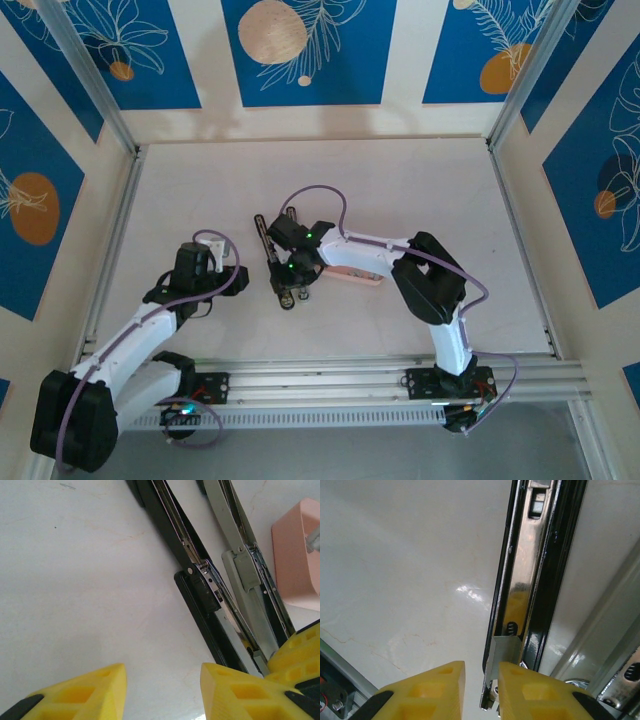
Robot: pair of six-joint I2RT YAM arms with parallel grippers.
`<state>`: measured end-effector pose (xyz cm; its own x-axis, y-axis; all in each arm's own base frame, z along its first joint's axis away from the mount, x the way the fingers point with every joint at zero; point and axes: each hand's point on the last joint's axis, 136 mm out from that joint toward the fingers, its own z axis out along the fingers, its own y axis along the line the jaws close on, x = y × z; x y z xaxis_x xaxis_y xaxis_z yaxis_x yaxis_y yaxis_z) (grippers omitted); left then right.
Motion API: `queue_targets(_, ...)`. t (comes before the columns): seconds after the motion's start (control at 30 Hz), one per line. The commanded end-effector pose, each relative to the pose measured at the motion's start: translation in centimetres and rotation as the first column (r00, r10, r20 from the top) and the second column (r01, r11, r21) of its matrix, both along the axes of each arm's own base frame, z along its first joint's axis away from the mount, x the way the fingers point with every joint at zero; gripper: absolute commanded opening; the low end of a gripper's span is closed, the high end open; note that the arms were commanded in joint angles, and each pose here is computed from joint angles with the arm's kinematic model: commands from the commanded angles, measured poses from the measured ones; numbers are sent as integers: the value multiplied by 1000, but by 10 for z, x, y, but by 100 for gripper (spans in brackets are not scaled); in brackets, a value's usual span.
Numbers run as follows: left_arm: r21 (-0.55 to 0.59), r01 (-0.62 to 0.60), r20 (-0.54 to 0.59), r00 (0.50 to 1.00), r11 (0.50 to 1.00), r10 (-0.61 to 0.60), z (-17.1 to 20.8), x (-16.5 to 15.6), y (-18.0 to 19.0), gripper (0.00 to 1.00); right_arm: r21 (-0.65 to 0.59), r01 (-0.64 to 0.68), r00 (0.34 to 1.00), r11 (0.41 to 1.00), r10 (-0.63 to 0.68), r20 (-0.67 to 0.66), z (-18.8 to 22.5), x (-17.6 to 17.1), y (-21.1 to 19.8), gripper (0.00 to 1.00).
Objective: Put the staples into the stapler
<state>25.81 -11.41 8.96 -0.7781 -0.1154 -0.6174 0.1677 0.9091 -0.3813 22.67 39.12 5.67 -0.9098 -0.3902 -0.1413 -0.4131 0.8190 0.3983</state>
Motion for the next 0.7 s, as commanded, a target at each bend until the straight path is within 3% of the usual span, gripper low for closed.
queue_targets(0.0,-14,-5,7,1000,1000,5,1,0,1,44,-33,18,1000,999,-19,-22,-8,1,-5,23)
queue_targets(0.4,-17,-2,15,1000,1000,2,3,0,1,44,-15,47,999,999,-47,21,0,6,-8,4)
queue_targets(0.67,-15,9,43,999,1000,-9,8,1,0,44,119,61,996,991,-69,56,24,10,-5,1)
